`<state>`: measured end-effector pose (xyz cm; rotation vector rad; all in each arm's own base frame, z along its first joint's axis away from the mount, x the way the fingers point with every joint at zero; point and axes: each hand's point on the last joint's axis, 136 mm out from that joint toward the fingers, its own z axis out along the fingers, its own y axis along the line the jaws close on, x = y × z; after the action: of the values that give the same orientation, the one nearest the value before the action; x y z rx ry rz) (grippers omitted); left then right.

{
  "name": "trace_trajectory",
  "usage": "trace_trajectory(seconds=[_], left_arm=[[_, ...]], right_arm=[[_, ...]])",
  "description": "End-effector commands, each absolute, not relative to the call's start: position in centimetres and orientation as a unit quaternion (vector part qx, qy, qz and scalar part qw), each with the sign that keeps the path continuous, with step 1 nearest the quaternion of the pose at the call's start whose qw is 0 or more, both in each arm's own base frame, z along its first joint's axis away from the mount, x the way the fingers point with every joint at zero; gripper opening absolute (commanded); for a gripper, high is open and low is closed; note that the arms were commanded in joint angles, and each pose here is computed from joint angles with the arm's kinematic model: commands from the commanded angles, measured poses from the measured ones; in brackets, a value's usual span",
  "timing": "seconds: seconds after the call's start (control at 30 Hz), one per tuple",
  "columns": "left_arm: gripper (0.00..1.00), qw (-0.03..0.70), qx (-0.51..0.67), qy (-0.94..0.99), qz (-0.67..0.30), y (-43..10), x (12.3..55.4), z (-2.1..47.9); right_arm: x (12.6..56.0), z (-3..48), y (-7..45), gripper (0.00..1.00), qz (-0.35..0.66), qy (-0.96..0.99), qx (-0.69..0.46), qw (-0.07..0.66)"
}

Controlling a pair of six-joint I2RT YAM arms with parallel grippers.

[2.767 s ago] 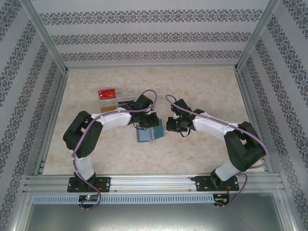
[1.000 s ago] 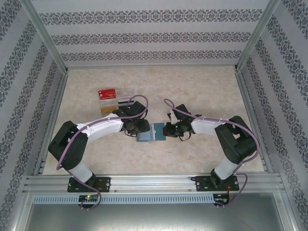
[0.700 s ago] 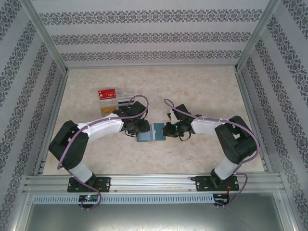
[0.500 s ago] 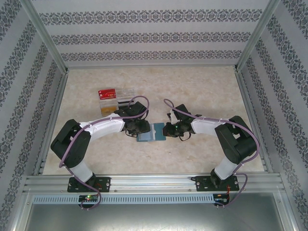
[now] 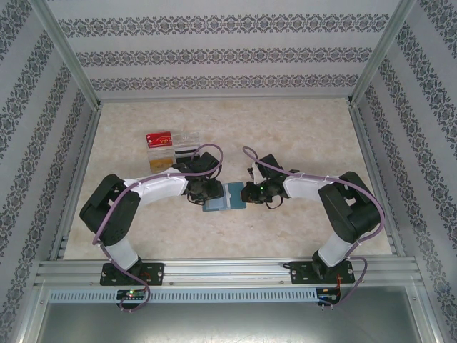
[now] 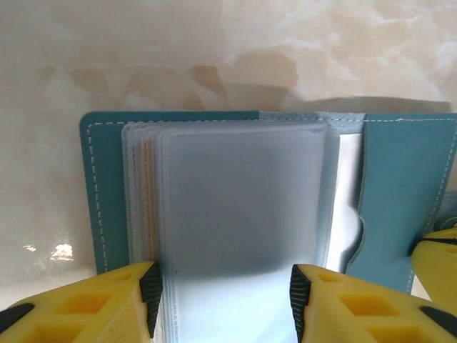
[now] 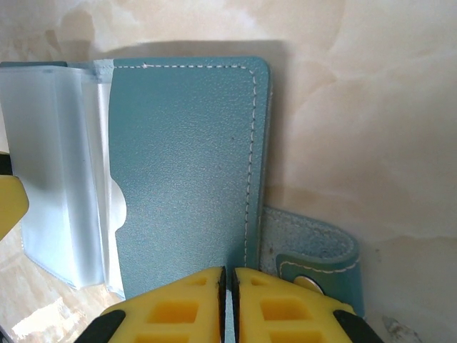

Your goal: Take the credit cards out of the card holder

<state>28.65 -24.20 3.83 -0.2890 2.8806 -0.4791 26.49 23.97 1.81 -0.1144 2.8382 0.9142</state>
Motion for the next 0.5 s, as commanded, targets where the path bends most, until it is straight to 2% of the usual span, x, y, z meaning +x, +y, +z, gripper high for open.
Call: trace_trajectory(seconds=[0.0,0.47], left_arm=[[0.53,0.101,-0.103,0.971,-0.19,-25.5,29.6,4.2],[0.51,0.106,-0.059,0.939,-0.323,-30.1,30.0,8.2]], right_arm=[[26.2,0.9,23.9,0.14,0.293,0.953,-0.042,0.064],[26.2,1.0,24.0,0.14,0.297,0.952,-0.042,0.064]])
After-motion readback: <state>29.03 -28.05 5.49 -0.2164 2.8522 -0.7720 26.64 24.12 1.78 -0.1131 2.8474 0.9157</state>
